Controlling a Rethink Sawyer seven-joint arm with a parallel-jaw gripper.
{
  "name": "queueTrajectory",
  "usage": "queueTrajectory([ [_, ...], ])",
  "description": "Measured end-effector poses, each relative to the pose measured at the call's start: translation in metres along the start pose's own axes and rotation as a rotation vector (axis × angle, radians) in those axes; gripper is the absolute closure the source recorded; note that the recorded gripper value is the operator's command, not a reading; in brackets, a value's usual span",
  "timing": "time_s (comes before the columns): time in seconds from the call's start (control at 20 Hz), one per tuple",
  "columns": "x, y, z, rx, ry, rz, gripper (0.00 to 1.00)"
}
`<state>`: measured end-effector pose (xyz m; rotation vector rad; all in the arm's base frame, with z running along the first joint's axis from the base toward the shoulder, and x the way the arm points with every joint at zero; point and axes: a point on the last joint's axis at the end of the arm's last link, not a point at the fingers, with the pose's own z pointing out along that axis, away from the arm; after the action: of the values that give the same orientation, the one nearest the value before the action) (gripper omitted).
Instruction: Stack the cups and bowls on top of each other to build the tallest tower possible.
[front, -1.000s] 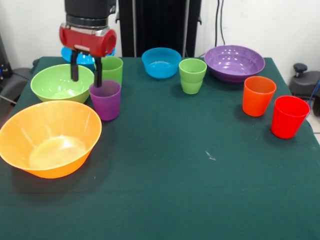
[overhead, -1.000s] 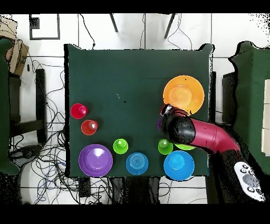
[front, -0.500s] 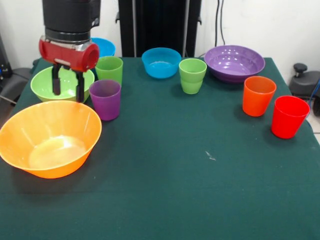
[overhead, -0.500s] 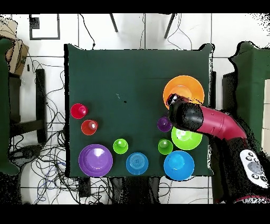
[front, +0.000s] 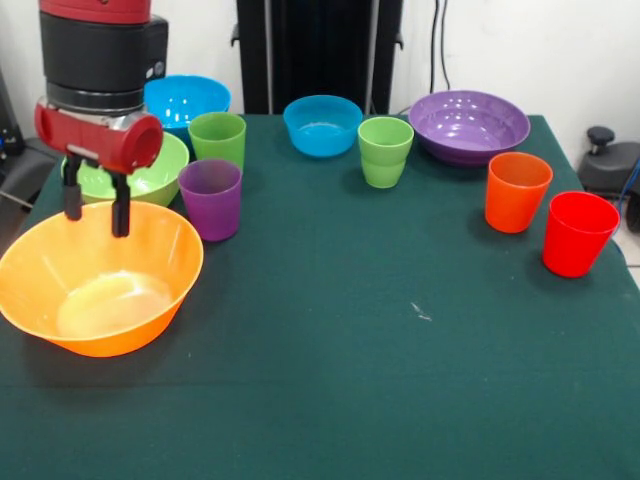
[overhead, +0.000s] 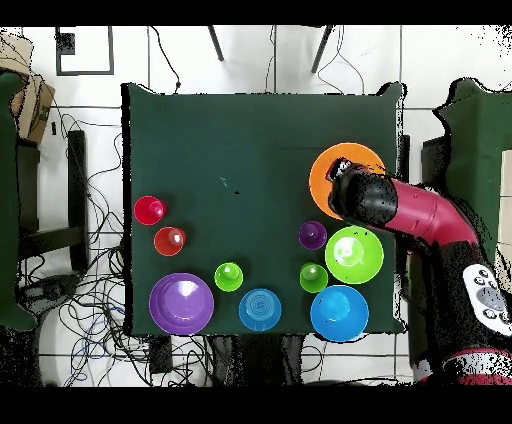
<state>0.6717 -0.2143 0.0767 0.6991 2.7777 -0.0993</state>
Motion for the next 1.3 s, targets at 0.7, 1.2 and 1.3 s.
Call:
queueTrajectory([
  [0.7, -0.022, 0.027, 0.006, -0.007, -0.045, -0.030, 0.00],
  [1.2, 0.007, 0.134, -0.006, -0.035, -0.043, -0.145, 0.00],
  [1.3, 0.013, 0.167, -0.009, -0.047, -0.049, -0.157, 0.00],
])
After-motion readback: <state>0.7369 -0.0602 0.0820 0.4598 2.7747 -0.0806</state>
